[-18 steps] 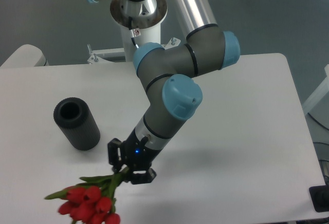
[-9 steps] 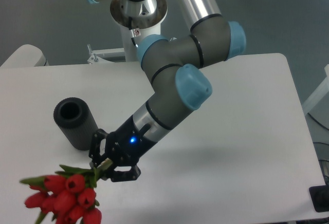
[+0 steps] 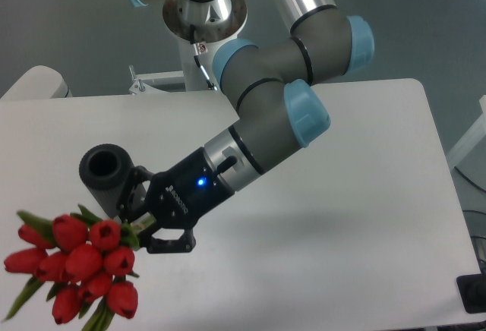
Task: Insert the flowers into the vase
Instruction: 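Carry the red tulips toward the black vase, then swing the tulip stems over the vase opening and lower them in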
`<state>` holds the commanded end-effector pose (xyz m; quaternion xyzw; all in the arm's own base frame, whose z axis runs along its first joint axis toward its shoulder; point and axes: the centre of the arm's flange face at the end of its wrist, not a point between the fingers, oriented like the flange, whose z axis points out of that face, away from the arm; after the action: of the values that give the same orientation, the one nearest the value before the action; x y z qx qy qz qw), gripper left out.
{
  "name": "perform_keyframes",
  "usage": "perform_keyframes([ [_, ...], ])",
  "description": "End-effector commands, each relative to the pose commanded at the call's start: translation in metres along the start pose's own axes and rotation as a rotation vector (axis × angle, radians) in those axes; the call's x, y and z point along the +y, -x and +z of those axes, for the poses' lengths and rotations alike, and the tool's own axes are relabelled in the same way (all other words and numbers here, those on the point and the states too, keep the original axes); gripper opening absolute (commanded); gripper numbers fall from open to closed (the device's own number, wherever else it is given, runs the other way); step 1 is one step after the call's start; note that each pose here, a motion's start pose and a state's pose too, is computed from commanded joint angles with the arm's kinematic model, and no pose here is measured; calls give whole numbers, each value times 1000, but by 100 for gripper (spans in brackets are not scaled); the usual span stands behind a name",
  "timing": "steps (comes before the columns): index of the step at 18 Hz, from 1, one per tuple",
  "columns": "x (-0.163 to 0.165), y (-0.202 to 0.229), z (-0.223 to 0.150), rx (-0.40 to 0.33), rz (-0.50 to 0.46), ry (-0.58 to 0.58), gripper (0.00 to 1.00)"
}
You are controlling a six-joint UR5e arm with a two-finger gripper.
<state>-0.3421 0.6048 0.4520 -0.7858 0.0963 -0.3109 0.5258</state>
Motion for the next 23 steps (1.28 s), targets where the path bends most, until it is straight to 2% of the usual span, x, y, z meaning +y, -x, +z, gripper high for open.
perform_keyframes([
  [4, 4, -11, -4, 2, 12, -15, 14],
  [8, 10, -20, 5, 53, -1, -54, 15],
  [11, 10, -42, 2, 64, 12, -71, 15],
  [15, 36, -53, 13, 86, 10, -68, 16],
  [23, 48, -81, 20, 121, 19, -85, 16],
])
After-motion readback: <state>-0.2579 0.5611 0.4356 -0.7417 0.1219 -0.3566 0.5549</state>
